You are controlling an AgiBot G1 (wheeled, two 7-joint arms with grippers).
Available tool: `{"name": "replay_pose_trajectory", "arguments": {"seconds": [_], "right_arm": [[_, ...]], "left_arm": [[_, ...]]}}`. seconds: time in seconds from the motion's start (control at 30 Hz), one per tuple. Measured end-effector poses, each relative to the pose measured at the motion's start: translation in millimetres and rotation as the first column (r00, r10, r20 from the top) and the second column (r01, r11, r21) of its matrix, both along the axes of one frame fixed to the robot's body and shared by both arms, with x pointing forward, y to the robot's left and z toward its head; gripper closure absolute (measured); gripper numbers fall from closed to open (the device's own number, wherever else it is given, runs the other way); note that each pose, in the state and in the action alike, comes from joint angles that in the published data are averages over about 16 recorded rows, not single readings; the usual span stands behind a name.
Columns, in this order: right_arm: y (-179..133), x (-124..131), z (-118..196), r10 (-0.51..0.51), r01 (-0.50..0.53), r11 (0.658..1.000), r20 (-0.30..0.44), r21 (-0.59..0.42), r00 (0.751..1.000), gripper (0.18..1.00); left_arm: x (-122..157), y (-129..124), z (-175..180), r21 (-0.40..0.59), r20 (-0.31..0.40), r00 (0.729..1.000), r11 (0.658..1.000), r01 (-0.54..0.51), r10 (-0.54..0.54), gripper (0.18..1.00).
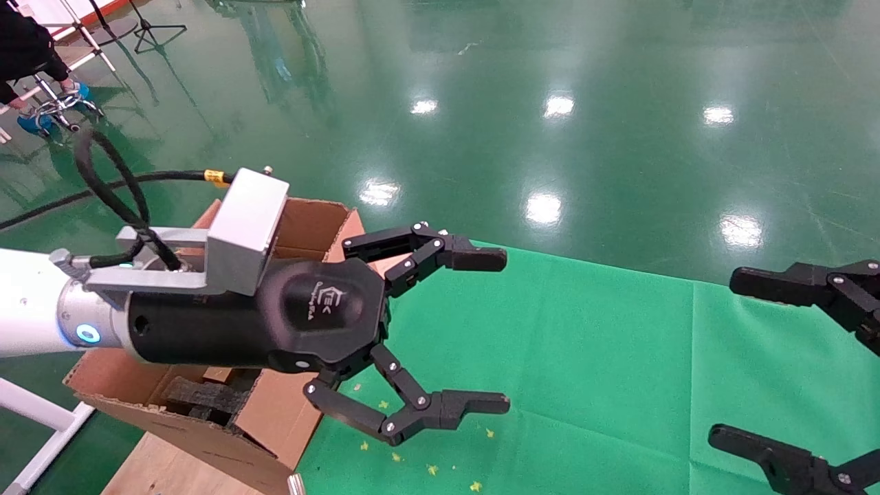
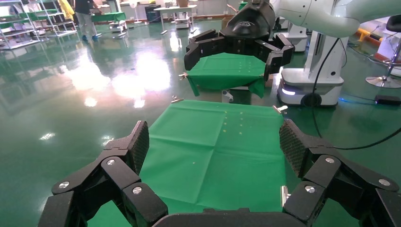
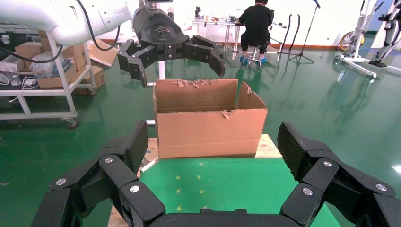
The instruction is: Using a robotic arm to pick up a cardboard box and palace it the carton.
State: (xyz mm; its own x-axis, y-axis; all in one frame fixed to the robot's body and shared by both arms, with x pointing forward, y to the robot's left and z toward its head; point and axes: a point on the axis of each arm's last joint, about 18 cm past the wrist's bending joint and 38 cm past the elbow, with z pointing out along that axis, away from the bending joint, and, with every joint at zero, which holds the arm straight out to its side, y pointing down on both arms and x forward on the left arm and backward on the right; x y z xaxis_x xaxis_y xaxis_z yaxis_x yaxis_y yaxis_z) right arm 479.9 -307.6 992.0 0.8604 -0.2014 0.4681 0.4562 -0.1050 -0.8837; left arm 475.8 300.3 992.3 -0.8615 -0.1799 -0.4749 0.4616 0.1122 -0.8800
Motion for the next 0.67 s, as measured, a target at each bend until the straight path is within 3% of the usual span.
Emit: {"name": "replay_pose_trajectory", "arguments": {"seconds": [0.67], "right_arm": [[0.0,0.0,0.0,0.000,0.000,1.000,0.000,0.000,1.000,0.178]], "left_arm": [[0.4,0.2,0.0,0.000,-0.001,1.000,1.000,-0.001,0.001,0.183]]}}
